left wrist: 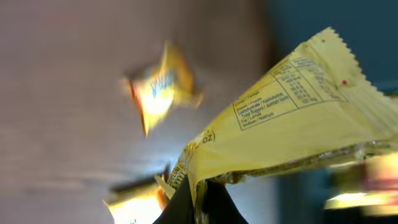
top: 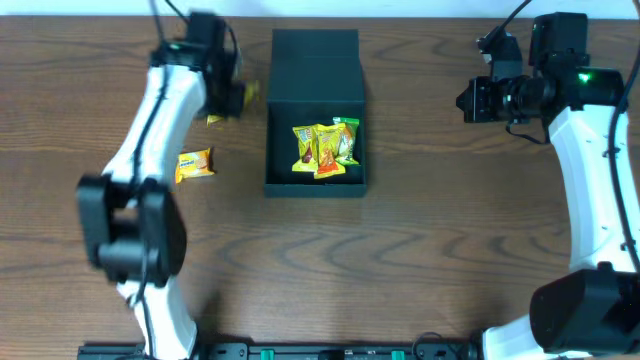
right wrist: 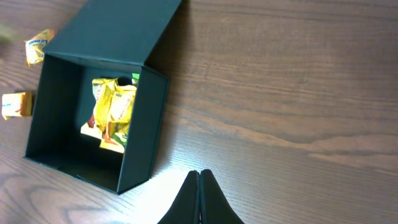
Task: Pack container
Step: 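Lift the yellow bar packet and carry it over the box, then lower the yellow bar packet into the left side of the box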
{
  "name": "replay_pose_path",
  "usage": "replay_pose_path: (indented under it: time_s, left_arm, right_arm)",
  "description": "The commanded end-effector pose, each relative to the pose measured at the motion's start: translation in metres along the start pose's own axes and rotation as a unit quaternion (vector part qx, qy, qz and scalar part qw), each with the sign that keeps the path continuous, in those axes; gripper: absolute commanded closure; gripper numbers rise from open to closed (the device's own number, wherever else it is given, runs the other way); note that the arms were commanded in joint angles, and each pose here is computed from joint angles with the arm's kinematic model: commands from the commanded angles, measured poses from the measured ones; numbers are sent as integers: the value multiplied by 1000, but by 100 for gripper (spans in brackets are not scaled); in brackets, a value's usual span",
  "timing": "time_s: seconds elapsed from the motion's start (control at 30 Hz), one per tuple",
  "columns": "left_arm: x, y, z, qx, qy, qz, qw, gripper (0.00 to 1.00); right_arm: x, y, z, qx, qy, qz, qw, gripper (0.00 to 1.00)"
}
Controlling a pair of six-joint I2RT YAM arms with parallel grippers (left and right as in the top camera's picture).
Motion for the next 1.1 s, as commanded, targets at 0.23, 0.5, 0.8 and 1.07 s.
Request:
replay_pose_path:
  time_s: [0.23,0.5,0.8,1.07]
  left_arm:
    - [-109,103,37,-109,56,-428,895,94]
    - [-123,68,29,-91,132,-532,831,94]
    - [-93,57,-17,-158,216,-520,811,94]
    - [-103,44,-38,-106,312,-540,775,94]
  right_arm:
    - [5,2,0,-1,2,6,1000,98]
    - [5,2,-4,7,-1,5,1000,98]
    - [5,2,-9,18,-6,5,1000,98]
    - [5,2,-9,18,-6,5,1000,98]
Point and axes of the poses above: each gripper's point midway between its finger pads, its own y axis back along the fingers, its own x axis along the line the jaws close on, z = x × y, the point moved 3 cm from there along y, back along the fingers, and after that the axes turned 7 degrees about -y, right-handed, at the moved point
